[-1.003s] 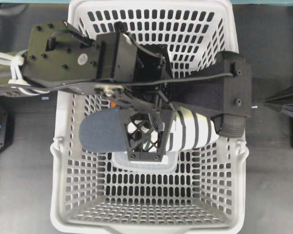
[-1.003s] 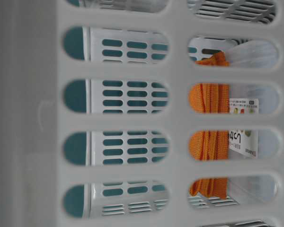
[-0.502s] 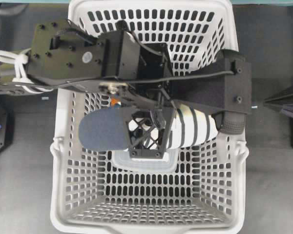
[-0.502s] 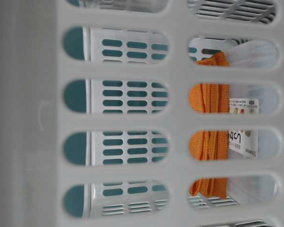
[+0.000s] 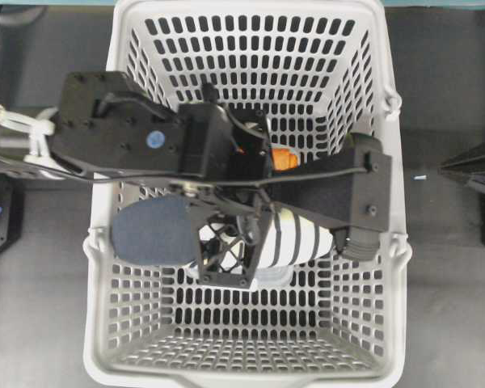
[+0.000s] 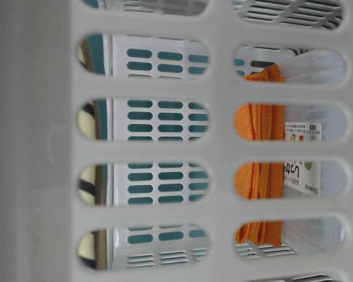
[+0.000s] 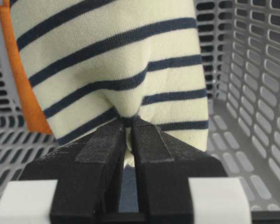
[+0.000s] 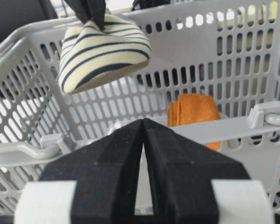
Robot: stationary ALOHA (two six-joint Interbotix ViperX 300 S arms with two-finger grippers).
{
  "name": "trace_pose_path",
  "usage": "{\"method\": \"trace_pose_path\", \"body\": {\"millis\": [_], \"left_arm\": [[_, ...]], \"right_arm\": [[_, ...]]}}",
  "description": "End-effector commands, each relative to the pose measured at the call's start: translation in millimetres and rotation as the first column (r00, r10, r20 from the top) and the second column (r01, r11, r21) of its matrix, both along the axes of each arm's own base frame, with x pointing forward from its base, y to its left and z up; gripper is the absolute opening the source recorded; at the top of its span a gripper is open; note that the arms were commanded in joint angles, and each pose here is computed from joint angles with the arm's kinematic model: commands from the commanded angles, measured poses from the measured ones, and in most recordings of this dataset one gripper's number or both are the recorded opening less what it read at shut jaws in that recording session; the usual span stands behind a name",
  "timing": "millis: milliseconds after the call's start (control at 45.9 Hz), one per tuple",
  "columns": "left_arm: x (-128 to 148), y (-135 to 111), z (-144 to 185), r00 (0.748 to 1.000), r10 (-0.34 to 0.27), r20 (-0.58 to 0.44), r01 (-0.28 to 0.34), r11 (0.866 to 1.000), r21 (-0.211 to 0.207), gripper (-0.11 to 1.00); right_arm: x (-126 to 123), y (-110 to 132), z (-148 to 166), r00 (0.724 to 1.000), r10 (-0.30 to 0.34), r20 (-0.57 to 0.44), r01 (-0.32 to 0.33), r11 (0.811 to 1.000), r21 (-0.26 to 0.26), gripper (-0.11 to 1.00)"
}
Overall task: Pick up the slipper from the shopping basket with the left arm.
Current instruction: 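Hold the slipper raised above the basket with the left gripper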
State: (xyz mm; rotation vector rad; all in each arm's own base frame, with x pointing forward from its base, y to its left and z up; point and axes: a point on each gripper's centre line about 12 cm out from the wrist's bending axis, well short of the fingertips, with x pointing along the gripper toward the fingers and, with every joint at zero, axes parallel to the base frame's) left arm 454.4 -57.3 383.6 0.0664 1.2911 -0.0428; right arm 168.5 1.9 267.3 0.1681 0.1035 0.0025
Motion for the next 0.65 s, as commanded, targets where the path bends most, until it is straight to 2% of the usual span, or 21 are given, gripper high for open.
{"method": "trace_pose_path", "body": {"millis": [0,632], "left_arm": [[-10.0,4.7,18.7,0.997,0.006,0.078,-0.005,1.000,-0.006,0.04],[-9.5,3.9,8.9,0.998,0.003,0.060,-0.003,1.000,-0.003,0.04]], "right_arm": [[0.9,-0.3,2.3,1.000,-0.002,0.006,0.002,1.000,0.002,0.00],[0.6,-1.6,-0.9,1.000,-0.009,-0.002,0.009,1.000,0.001,0.00]]}}
